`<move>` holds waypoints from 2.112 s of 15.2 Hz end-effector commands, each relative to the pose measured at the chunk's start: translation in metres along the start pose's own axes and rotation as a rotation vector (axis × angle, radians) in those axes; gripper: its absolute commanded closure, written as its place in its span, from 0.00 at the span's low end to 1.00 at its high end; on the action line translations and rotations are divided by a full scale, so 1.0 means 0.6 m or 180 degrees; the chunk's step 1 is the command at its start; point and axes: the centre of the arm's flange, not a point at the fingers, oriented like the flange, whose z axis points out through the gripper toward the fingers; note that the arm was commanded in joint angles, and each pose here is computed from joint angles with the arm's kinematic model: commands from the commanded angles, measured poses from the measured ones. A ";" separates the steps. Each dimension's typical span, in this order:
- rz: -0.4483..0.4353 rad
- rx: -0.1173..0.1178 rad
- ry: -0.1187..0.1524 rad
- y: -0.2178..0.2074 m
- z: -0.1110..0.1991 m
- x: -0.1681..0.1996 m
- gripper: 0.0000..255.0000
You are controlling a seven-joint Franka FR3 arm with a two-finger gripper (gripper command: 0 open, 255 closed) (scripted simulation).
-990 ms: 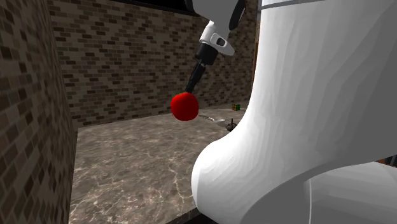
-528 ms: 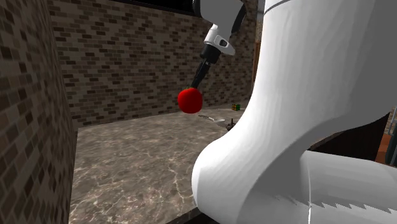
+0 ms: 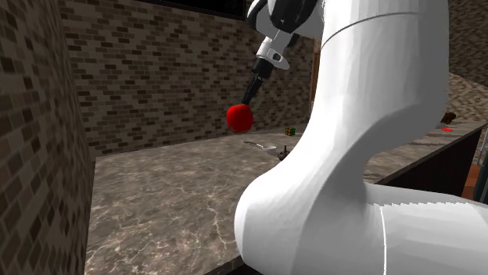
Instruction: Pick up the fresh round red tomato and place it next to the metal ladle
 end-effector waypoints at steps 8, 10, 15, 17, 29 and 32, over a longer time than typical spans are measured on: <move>0.0002 0.0002 0.0002 -0.088 0.009 0.046 1.00; 0.0002 0.0002 0.0002 -0.089 0.025 0.054 1.00; 0.0002 0.0002 0.0002 -0.092 0.064 0.074 1.00; 0.0002 0.0002 0.0002 -0.093 0.079 0.082 1.00; 0.0002 0.0002 0.0002 -0.100 0.173 0.131 1.00; 0.0002 0.0002 0.0002 -0.102 0.196 0.143 1.00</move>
